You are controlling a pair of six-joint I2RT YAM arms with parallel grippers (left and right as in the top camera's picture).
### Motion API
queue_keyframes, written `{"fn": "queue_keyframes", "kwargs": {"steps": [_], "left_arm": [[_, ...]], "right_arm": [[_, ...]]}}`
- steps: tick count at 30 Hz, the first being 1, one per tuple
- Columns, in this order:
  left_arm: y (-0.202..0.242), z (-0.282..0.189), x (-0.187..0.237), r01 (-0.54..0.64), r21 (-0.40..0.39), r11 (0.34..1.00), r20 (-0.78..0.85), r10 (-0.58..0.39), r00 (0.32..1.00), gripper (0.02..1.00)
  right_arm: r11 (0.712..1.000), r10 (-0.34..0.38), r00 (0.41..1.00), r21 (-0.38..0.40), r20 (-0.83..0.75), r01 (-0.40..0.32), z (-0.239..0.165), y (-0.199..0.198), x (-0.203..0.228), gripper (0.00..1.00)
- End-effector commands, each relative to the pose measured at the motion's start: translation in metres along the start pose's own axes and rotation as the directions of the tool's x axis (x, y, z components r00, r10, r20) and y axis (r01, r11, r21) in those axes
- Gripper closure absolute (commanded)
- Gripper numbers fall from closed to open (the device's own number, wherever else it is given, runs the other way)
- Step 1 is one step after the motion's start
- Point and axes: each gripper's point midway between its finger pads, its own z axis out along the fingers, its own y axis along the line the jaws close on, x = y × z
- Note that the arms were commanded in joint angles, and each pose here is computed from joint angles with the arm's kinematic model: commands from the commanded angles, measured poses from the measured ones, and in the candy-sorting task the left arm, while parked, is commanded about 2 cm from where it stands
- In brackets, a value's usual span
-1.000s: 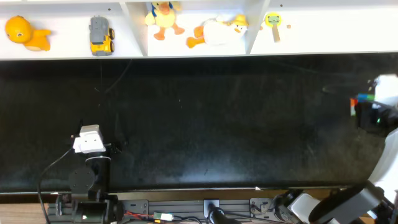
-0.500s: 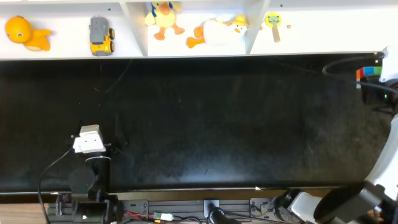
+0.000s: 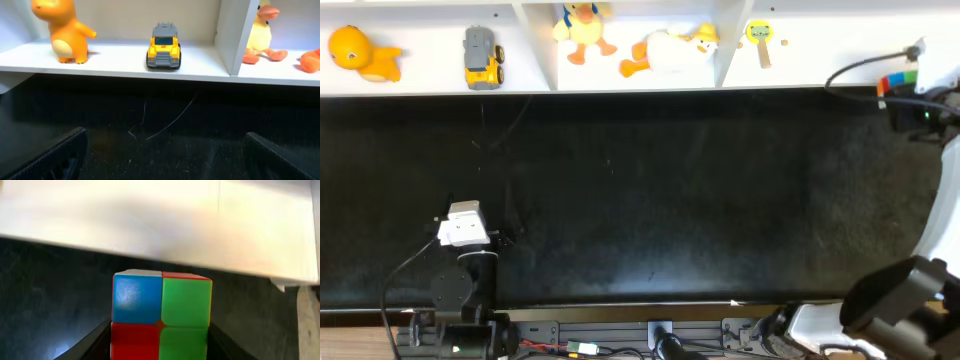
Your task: Store Toys
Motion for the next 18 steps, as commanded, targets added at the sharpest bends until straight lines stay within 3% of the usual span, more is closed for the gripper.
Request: {"fn": "queue_keyframes", "kwargs": {"steps": [1, 18], "left_arm": [[0.001, -0.001, -0.002, -0.022, -0.008, 1.000, 0.009, 0.022, 1.000, 0.020], [0.001, -0.001, -0.002, -0.022, -0.008, 1.000, 0.009, 0.022, 1.000, 0.020]], "right_arm": [[1.000, -0.008, 1.000, 0.019, 0.016, 0.008, 0.003, -0.004, -0.018, 0.518], [0.997, -0.054, 0.991, 0.057, 0.119, 0.047, 0.029, -0.010, -0.051, 0.518]]}}
